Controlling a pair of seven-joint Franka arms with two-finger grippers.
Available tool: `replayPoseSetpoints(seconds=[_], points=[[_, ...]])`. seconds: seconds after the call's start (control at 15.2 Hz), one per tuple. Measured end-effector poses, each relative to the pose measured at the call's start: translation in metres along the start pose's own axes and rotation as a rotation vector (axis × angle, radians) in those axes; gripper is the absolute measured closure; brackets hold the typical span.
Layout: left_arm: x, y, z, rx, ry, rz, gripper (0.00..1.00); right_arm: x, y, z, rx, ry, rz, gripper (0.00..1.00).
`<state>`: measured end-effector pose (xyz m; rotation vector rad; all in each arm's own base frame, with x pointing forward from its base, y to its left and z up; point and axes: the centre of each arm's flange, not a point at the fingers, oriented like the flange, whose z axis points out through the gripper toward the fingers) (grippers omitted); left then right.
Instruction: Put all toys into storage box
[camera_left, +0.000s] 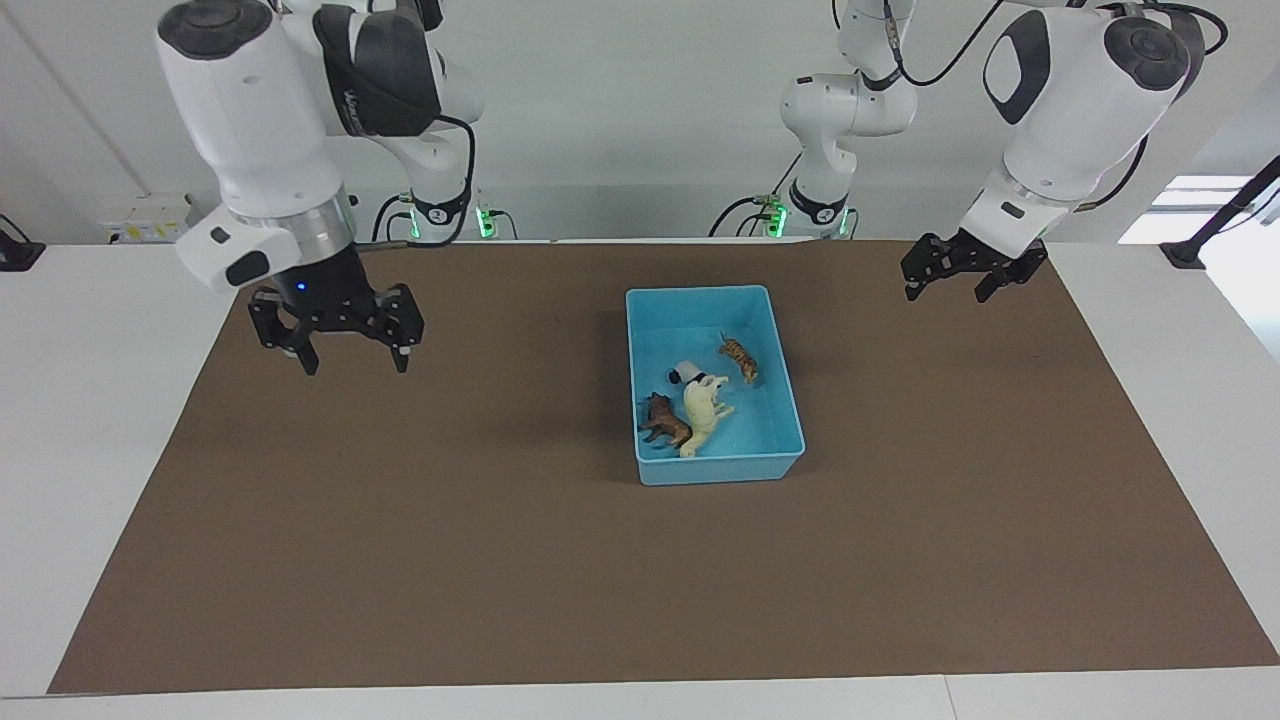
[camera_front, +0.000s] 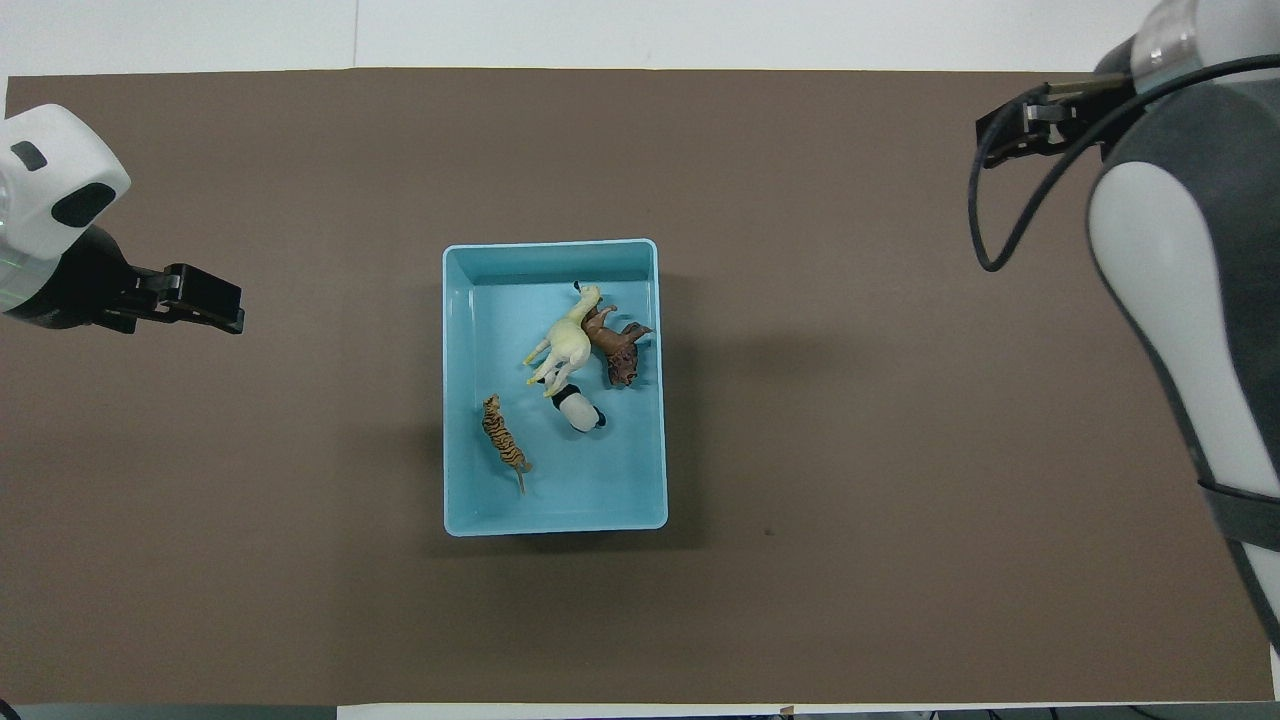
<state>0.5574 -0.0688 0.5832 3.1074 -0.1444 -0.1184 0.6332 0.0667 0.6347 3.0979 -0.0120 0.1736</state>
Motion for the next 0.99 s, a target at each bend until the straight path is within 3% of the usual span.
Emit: replayPoseSetpoints(seconds=[0.33,0.59,0.99], points=[[0.001,-0.01,-0.001,-0.001,0.005,-0.016,0.0,-0.046,0.079,-0.042,0.006,-0.105,0.026,0.0],[0.0,-0.01,-0.001,-0.001,0.005,-0.015,0.0,-0.073,0.092,-0.012,0.015,-0.196,0.035,0.0],[0.0,-0.01,-0.001,-0.001,0.005,-0.015,0.0,-0.08,0.079,0.006,0.014,-0.157,0.011,0.0]])
